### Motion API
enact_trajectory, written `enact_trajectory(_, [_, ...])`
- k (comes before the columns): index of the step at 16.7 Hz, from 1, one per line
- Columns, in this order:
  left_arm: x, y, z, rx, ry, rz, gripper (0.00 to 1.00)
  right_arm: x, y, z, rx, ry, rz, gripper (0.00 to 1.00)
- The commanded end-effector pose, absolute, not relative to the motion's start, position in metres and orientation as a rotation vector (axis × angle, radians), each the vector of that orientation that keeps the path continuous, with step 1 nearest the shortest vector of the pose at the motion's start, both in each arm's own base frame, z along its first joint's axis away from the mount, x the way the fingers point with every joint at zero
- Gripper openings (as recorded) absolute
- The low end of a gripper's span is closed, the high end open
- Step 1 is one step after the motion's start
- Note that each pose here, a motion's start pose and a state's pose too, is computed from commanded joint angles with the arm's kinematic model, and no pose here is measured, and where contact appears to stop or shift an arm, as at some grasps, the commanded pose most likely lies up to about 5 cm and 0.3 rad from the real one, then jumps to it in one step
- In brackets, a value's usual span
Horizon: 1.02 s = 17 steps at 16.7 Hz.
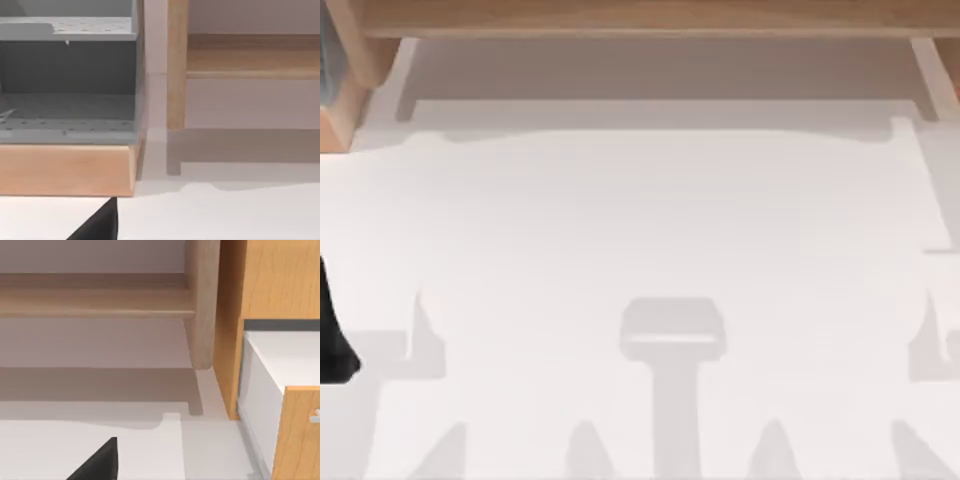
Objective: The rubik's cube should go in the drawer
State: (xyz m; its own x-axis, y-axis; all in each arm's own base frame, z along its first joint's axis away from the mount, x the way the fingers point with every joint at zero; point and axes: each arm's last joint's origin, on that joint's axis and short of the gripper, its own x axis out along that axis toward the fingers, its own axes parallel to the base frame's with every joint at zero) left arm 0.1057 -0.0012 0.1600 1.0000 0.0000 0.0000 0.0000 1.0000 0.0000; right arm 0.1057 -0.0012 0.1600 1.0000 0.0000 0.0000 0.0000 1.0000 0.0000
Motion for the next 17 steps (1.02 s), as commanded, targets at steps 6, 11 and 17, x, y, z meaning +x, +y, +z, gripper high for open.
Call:
enact_trajectory(6, [0.106,-0.001,0.16,0.0,0.0,0.0,1.0,0.107,0.001,0.19,0.001,-0.015,-0.002,1.0])
enact_trajectory(11, [0.106,-0.001,0.16,0.0,0.0,0.0,1.0,0.136,0.008,0.277,0.002,-0.031,-0.007,1.0])
enact_trajectory(17, [0.106,-0.001,0.16,0.0,0.0,0.0,1.0,0.25,0.035,0.361,-0.004,0.009,-0.01,1.0])
